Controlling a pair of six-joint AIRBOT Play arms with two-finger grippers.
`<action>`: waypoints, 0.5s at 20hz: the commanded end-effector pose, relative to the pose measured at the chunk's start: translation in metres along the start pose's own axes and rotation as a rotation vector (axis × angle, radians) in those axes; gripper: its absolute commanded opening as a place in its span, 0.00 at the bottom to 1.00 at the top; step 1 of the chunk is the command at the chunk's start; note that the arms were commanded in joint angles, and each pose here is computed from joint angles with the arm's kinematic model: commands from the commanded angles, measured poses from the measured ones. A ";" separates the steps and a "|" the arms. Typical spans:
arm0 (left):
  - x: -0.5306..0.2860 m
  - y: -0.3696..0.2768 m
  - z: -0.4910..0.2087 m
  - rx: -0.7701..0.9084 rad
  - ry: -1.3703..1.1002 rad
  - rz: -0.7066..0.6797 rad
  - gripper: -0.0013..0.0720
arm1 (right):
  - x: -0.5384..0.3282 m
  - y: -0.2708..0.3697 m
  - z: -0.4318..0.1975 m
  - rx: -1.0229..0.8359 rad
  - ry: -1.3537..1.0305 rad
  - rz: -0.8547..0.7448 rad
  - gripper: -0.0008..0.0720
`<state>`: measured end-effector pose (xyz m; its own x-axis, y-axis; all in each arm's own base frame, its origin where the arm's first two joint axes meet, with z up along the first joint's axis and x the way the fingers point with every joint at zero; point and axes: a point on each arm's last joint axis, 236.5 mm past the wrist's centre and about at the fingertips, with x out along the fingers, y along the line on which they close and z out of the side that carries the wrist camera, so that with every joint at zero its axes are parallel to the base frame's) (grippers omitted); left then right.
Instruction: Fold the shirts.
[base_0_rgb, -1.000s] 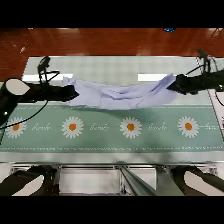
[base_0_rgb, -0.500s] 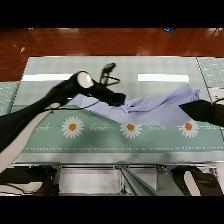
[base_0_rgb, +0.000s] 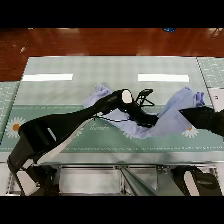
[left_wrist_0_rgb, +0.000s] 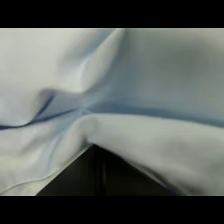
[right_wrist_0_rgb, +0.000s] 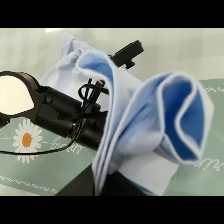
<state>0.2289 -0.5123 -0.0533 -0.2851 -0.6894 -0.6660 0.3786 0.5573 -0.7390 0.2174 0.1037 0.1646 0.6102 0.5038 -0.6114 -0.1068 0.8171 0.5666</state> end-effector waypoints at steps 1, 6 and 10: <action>-0.029 0.002 0.027 -0.034 -0.050 -0.047 0.04 | -0.001 0.007 0.003 0.010 -0.016 0.030 0.05; -0.210 0.065 0.084 -0.125 -0.308 -0.012 0.04 | 0.015 0.042 0.012 0.018 0.018 0.209 0.05; -0.360 0.133 0.047 -0.165 -0.586 0.267 0.04 | 0.066 0.088 0.039 -0.005 0.029 0.367 0.05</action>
<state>0.4053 -0.3173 0.0677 0.1359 -0.7541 -0.6425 0.2616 0.6528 -0.7109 0.2485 0.1625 0.1879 0.5309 0.7119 -0.4597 -0.2623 0.6539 0.7097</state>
